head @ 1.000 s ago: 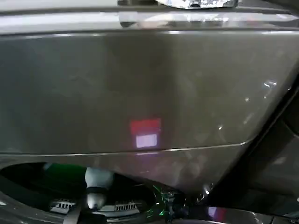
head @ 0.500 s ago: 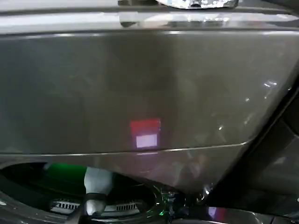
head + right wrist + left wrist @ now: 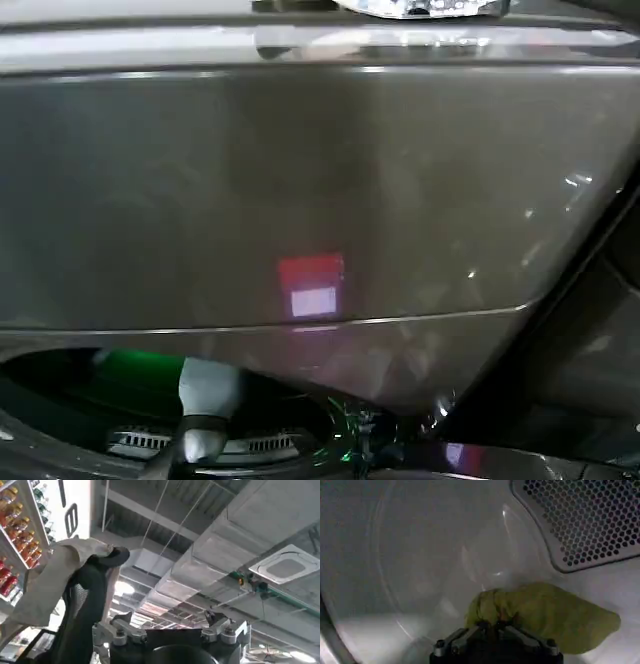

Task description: Grasp the clothes from the dryer.

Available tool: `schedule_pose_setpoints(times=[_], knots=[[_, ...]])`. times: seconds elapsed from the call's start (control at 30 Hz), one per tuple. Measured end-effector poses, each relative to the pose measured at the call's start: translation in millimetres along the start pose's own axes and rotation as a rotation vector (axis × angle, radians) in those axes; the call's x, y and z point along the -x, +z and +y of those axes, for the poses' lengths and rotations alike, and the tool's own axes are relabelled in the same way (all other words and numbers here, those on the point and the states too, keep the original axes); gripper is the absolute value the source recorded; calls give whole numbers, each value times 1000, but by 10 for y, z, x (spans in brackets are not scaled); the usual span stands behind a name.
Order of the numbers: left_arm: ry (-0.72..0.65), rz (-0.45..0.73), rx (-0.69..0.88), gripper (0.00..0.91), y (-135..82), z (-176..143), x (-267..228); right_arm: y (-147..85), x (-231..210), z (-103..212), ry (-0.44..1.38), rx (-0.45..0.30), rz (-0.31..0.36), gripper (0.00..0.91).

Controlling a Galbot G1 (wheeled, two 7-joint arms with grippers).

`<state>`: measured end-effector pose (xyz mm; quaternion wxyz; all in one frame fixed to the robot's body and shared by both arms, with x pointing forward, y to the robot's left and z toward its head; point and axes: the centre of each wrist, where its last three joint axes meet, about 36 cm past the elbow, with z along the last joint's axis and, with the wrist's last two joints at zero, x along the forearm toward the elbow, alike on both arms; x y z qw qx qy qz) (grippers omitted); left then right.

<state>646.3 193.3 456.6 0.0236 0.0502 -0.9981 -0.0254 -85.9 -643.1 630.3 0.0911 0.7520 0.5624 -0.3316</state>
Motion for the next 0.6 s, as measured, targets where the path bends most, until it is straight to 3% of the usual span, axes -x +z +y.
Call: schedule_pose_setpoints(times=[0.6], knots=[[2,-8,1,0,-3,-7,-5,-131,-6,-30,25,-15,9,907]])
